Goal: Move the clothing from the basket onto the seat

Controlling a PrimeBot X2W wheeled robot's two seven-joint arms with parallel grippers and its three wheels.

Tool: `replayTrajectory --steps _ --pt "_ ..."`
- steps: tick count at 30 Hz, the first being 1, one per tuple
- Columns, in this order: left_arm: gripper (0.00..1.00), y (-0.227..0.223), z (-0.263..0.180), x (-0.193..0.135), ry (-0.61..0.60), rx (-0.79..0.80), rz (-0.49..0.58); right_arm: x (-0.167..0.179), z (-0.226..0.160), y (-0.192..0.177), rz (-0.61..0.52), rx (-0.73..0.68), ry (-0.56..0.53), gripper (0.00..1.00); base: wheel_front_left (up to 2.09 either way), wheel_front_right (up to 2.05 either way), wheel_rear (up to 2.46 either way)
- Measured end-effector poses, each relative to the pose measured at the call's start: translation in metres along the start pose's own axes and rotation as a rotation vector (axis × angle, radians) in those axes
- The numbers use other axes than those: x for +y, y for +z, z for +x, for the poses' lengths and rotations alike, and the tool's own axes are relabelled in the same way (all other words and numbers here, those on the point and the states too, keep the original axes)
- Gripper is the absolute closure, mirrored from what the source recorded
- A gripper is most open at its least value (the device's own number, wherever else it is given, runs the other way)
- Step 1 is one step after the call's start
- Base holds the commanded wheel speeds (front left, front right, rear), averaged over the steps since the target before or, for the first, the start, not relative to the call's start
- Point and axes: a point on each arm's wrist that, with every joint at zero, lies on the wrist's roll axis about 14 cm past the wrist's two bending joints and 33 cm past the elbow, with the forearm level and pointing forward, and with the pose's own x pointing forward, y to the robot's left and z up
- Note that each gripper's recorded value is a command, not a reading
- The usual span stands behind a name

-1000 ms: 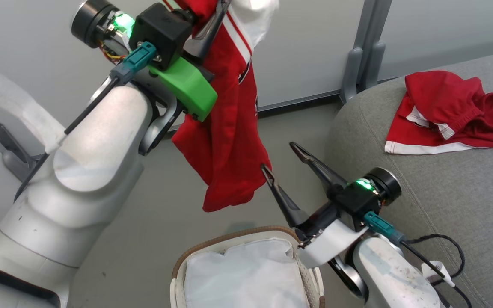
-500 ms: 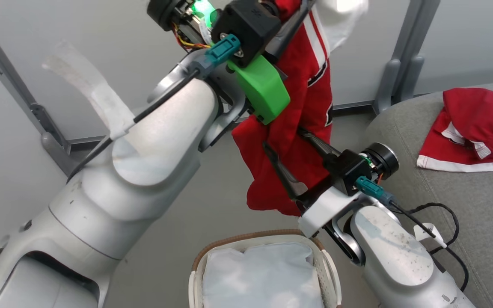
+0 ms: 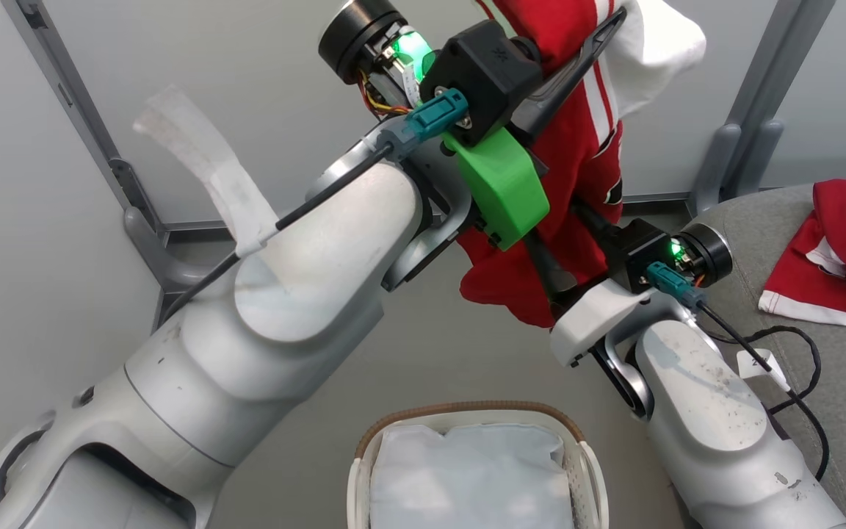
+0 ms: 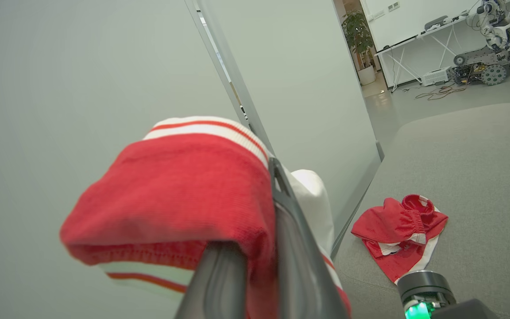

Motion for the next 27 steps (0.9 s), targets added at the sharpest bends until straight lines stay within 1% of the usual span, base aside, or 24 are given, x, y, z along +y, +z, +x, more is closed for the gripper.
replayTrajectory --steps 1,2,3,11,15,19,20,22,24,25,26,27 --pt "1.00 -0.003 -0.001 0.001 0.008 0.005 -0.009 -0.001 0.000 -0.001 -0.005 0.002 -0.003 0.82 0.00 0.00 0.00" --pt "1.00 -0.006 -0.002 0.002 0.014 0.011 -0.016 -0.004 0.000 -0.001 -0.006 0.003 -0.011 0.95 0.00 0.00 0.00" --pt "1.00 -0.009 -0.004 0.004 0.022 0.016 -0.023 -0.007 -0.001 -0.001 -0.007 0.003 -0.019 0.99 0.00 0.00 0.00" --pt "1.00 -0.037 -0.015 0.020 0.087 0.055 -0.076 -0.011 -0.012 -0.003 -0.003 0.006 -0.038 1.00 0.00 0.00 0.00" --pt "1.00 -0.056 -0.024 0.022 0.116 0.078 -0.129 -0.014 -0.019 -0.003 0.004 0.001 -0.053 1.00 0.00 0.00 0.00" --pt "0.91 -0.080 -0.037 0.023 0.159 0.092 -0.204 -0.022 -0.026 0.003 0.014 -0.020 -0.085 1.00 0.00 0.00 0.00" --pt "0.86 -0.088 -0.041 0.021 0.171 0.102 -0.227 -0.025 -0.028 0.004 0.016 -0.023 -0.095 1.00 0.00 0.00 0.00" --pt "0.66 -0.104 -0.050 0.016 0.188 0.121 -0.267 -0.029 -0.031 0.005 0.018 -0.029 -0.111 1.00 0.00 0.00 0.00" --pt "0.44 -0.119 -0.058 0.011 0.209 0.139 -0.312 -0.034 -0.034 0.007 0.019 -0.037 -0.128 1.00 0.00 0.00 0.00" --pt "0.19 -0.127 -0.063 0.008 0.219 0.152 -0.334 -0.037 -0.035 0.008 0.018 -0.040 -0.137 1.00 0.00 0.00 0.00" --pt "0.00 -0.134 -0.068 0.003 0.225 0.166 -0.355 -0.040 -0.037 0.008 0.017 -0.042 -0.149 1.00 0.00 0.00 0.00" --pt "0.00 -0.140 -0.071 0.000 0.232 0.172 -0.375 -0.043 -0.038 0.008 0.017 -0.043 -0.157 1.00 0.00 0.00 0.00"
